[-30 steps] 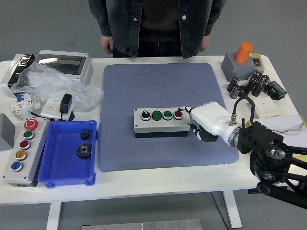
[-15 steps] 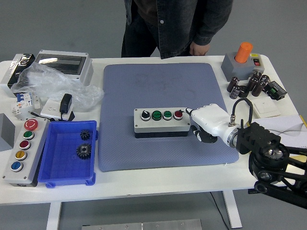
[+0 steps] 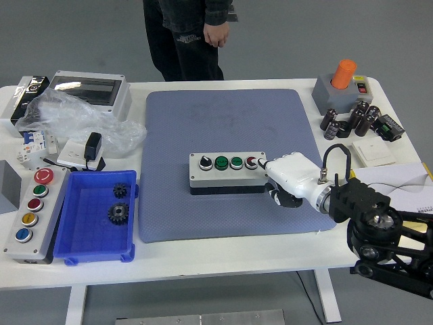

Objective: Pick up the button,place it on the desk,press the button,press the button

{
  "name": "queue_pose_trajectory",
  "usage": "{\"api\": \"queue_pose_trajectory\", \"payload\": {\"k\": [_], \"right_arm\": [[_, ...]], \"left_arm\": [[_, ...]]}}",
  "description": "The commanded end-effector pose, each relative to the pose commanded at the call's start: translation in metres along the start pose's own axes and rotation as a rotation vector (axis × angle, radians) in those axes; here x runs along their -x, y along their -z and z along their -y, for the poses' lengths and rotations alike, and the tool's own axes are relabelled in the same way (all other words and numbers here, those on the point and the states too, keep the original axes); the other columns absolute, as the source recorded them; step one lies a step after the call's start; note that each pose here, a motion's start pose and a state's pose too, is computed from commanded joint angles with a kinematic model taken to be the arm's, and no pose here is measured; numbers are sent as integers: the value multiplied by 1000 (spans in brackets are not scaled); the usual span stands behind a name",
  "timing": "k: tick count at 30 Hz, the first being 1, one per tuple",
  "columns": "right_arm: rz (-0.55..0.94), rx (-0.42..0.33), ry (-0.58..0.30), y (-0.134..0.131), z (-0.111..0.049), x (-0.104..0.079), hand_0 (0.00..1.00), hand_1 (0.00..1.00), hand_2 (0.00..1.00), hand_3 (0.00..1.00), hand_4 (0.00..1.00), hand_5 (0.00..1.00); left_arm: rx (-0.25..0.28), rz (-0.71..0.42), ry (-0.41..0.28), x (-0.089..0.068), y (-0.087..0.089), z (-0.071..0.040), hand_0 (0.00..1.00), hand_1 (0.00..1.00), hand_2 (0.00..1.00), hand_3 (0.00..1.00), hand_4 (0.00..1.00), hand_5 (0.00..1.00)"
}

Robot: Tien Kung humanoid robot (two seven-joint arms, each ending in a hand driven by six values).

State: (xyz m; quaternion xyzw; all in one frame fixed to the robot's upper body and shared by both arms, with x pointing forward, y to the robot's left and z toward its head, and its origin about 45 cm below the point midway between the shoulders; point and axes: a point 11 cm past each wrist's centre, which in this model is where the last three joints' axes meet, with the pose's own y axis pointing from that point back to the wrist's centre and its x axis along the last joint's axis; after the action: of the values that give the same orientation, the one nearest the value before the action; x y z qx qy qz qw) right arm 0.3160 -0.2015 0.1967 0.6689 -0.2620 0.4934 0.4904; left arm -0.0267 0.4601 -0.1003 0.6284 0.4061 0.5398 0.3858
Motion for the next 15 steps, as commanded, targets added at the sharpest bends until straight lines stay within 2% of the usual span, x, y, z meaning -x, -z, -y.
{"api": "queue_pose_trajectory", "payload": {"k": [15], "right_arm": [[10, -2, 19, 0, 0, 6, 383, 342, 208, 896, 363, 2]], "left_arm": [[10, -3, -1, 0, -3, 0, 670, 699, 630, 635, 572, 405]]}}
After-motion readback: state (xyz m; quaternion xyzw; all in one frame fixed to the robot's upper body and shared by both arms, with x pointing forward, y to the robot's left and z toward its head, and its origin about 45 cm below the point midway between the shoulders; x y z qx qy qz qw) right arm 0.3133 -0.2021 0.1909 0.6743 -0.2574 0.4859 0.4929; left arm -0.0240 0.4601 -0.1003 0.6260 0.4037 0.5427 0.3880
